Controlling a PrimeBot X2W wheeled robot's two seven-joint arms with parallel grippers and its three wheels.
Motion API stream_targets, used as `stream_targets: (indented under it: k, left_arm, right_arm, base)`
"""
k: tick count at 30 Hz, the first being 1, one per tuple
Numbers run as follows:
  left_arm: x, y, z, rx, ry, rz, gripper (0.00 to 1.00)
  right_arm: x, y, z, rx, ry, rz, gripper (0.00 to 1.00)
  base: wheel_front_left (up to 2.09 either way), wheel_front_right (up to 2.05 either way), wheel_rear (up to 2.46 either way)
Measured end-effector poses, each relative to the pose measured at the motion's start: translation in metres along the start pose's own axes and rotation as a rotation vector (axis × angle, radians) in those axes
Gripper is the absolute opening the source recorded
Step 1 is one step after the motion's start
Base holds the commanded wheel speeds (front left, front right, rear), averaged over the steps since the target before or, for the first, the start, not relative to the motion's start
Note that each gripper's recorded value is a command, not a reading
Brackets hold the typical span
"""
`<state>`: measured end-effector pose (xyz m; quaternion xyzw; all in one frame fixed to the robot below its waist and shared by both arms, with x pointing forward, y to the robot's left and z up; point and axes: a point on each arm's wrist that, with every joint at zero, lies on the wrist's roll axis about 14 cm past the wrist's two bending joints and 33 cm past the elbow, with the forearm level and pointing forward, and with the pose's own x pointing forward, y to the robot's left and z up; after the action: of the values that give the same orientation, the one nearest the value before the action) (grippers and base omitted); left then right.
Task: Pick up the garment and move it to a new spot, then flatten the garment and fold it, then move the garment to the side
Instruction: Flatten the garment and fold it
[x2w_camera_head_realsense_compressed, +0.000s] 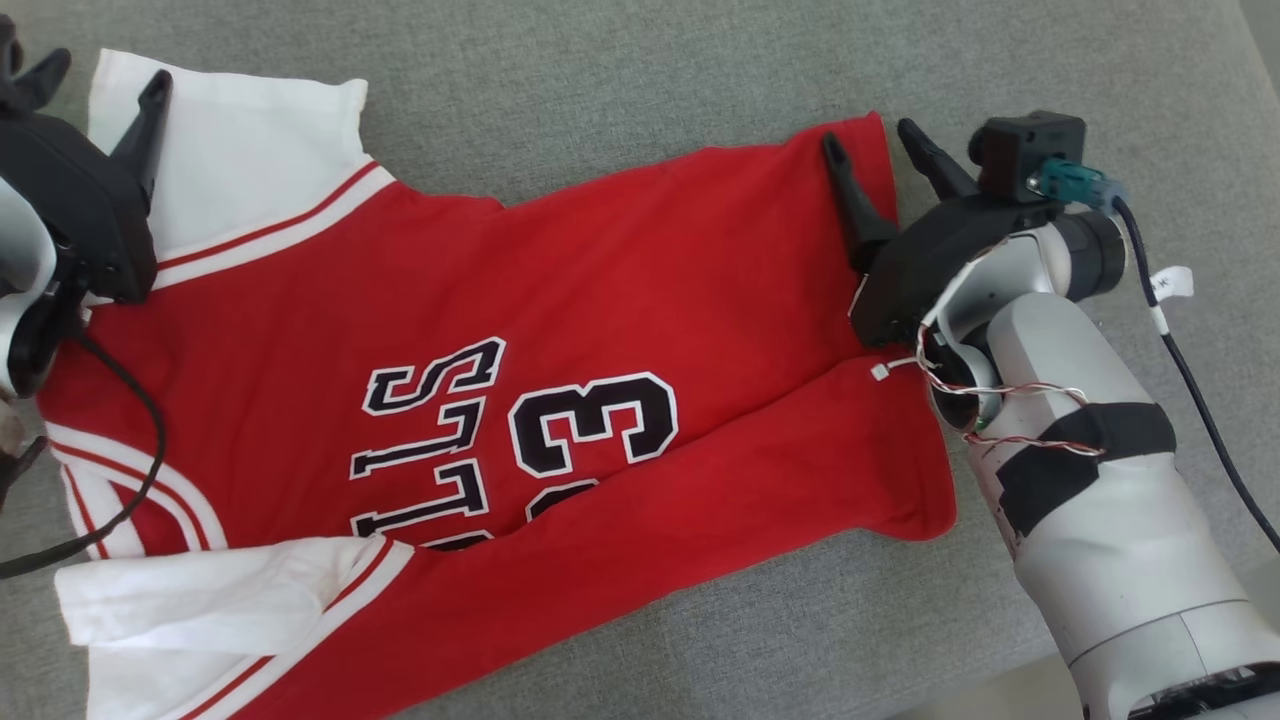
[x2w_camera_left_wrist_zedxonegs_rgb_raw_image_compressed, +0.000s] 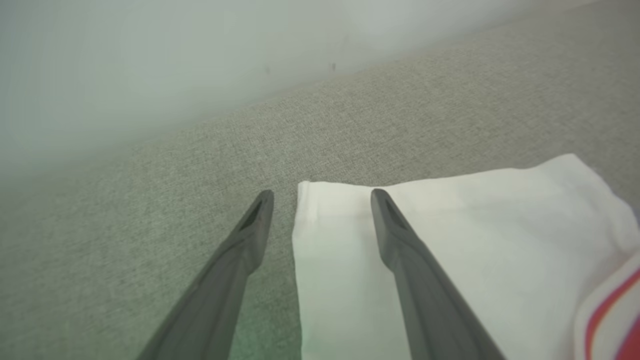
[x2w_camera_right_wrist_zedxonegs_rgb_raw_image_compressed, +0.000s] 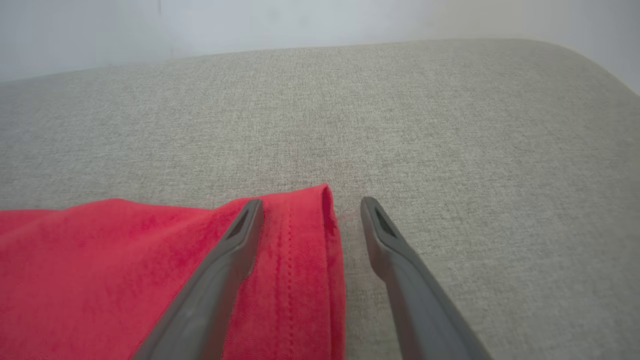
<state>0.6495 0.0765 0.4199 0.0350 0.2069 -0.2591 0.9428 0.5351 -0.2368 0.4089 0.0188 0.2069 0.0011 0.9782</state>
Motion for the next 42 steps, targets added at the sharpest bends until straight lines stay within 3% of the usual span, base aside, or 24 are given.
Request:
stream_targets:
  k: [8, 9, 10, 11, 12, 17, 26, 33, 42]
  left_arm:
    - [0.014, -0.006, -0.020, -0.013, 0.075, -0.024, 1.00]
    - [0.015, -0.007, -0.023, -0.018, 0.083, -0.029, 1.00]
    - [0.016, -0.008, -0.024, -0.022, 0.090, -0.032, 0.74]
    - [0.016, -0.009, -0.025, -0.032, 0.101, -0.034, 0.12]
    - [0.016, -0.009, -0.025, -0.038, 0.107, -0.037, 0.00]
    - [0.015, -0.013, -0.024, -0.050, 0.100, -0.045, 0.00]
    - [-0.005, -0.016, 0.030, -0.060, -0.135, -0.053, 0.00]
    - [-0.046, -0.019, 0.044, -0.107, -0.287, -0.056, 0.00]
    - [-0.111, -0.044, 0.027, -0.141, -0.401, -0.046, 0.00]
  right_arm:
    - [0.008, 0.007, -0.008, -0.014, 0.040, 0.021, 1.00]
    - [0.009, 0.009, -0.008, -0.018, 0.038, 0.025, 0.95]
    - [0.010, 0.009, -0.007, -0.018, 0.038, 0.027, 0.40]
    - [0.010, 0.010, -0.007, -0.019, 0.037, 0.027, 0.23]
    - [0.011, 0.010, -0.005, -0.021, 0.031, 0.028, 0.00]
    - [0.010, 0.005, 0.002, -0.035, 0.000, 0.020, 0.00]
    - [0.004, 0.001, 0.013, -0.067, -0.099, 0.019, 0.00]
    - [-0.012, 0.000, 0.005, -0.071, -0.129, 0.026, 0.00]
    - [-0.027, 0.010, 0.000, -0.062, -0.160, 0.070, 0.00]
  base:
    - [0.00, 0.00, 0.00]
    - [0.00, 0.00, 0.00]
    - [0.00, 0.00, 0.00]
    - [0.00, 0.00, 0.00]
    - [0.00, 0.00, 0.00]
    - [0.00, 0.00, 0.00]
    - [0.00, 0.00, 0.00]
    - [0.00, 0.00, 0.00]
    - [0.00, 0.00, 0.00]
